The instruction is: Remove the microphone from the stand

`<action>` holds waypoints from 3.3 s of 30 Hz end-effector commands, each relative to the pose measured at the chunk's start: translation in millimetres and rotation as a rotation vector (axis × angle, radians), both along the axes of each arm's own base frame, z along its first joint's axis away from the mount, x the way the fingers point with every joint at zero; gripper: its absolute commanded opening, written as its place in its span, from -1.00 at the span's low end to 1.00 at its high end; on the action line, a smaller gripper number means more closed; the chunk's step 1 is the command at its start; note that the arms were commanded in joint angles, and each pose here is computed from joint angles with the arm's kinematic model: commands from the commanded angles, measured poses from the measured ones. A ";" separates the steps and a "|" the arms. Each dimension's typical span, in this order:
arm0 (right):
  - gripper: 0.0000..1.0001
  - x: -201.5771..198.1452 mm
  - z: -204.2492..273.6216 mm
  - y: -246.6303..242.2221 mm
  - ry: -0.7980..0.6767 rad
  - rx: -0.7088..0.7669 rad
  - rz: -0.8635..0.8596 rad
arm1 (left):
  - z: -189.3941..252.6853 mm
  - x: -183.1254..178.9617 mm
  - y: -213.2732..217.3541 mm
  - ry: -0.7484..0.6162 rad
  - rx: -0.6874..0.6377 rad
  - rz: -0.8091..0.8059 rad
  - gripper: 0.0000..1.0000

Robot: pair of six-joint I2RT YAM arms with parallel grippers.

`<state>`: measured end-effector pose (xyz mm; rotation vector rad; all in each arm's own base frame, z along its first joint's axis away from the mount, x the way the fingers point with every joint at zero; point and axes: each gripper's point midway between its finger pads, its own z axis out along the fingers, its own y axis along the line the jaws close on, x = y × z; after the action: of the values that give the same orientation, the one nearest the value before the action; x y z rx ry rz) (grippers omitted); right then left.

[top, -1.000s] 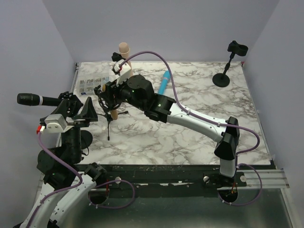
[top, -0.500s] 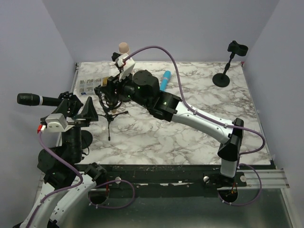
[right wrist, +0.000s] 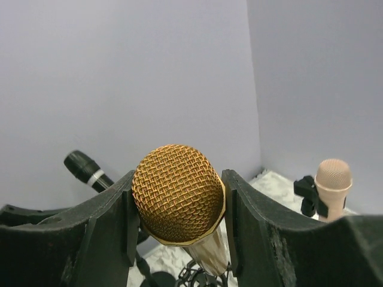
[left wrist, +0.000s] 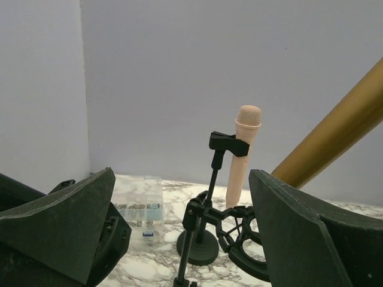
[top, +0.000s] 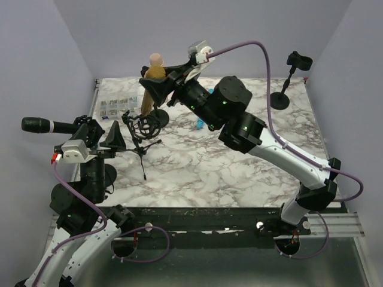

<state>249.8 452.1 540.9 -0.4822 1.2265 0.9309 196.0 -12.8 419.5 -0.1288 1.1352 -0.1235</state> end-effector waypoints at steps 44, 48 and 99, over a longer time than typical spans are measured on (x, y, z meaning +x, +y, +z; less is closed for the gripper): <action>-0.99 213.4 -386.3 -204.6 1.085 -0.221 -0.315 | -4.1 7.4 -9.6 0.031 0.021 -0.024 0.95; -0.99 239.7 -409.9 -205.7 1.140 -0.192 -0.343 | -4.6 7.7 -8.8 0.033 0.023 -0.018 0.95; 0.28 345.4 -558.8 -300.7 1.297 0.070 -0.923 | -8.4 12.0 -16.7 0.048 0.034 -0.040 0.95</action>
<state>621.4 174.3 40.9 0.8342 2.1290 0.5545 208.5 -27.5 409.7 -0.0882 1.1872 -0.1293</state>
